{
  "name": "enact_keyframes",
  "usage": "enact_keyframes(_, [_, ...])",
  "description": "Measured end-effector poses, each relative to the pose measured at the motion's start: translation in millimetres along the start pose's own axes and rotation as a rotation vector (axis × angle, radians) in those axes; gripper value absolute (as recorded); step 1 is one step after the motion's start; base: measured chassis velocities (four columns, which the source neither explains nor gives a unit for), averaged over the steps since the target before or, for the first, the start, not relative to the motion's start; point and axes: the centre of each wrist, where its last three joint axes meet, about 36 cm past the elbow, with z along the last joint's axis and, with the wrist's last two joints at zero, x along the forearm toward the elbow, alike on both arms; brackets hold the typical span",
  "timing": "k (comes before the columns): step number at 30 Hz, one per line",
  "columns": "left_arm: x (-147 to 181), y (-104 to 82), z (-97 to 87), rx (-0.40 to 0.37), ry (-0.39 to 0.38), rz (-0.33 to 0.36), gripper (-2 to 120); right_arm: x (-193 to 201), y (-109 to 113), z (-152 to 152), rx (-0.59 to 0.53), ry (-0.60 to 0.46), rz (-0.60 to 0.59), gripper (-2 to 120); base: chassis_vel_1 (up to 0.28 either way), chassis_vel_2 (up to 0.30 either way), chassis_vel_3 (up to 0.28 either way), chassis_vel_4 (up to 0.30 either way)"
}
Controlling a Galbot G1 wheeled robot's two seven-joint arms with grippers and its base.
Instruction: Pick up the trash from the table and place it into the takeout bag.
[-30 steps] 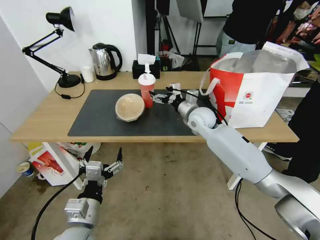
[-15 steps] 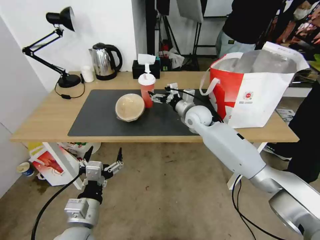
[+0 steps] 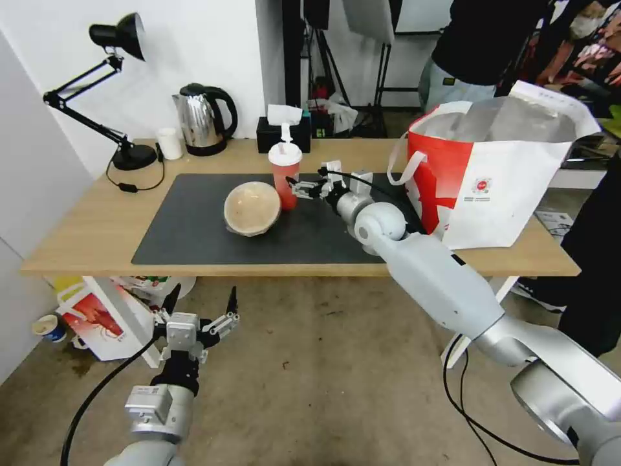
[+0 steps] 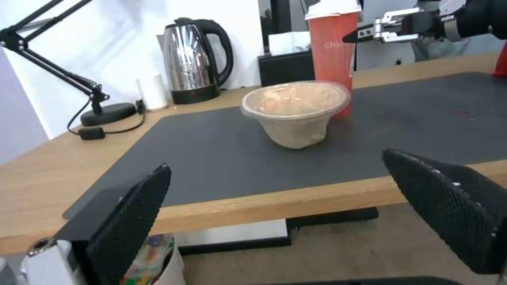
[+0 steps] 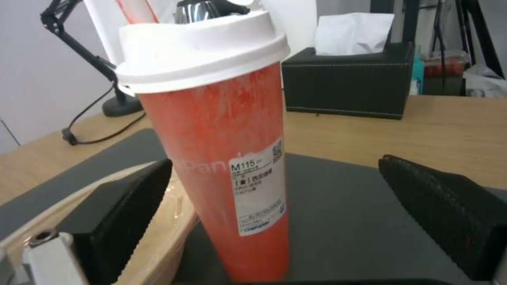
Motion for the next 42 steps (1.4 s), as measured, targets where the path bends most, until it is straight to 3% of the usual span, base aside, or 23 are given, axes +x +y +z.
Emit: enact_keyframes(42, [0, 0.0, 0.0, 0.0, 0.0, 0.0, 100, -40, 17, 6, 0.008, 0.035, -0.034, 100, 0.0, 0.0, 0.0, 0.0])
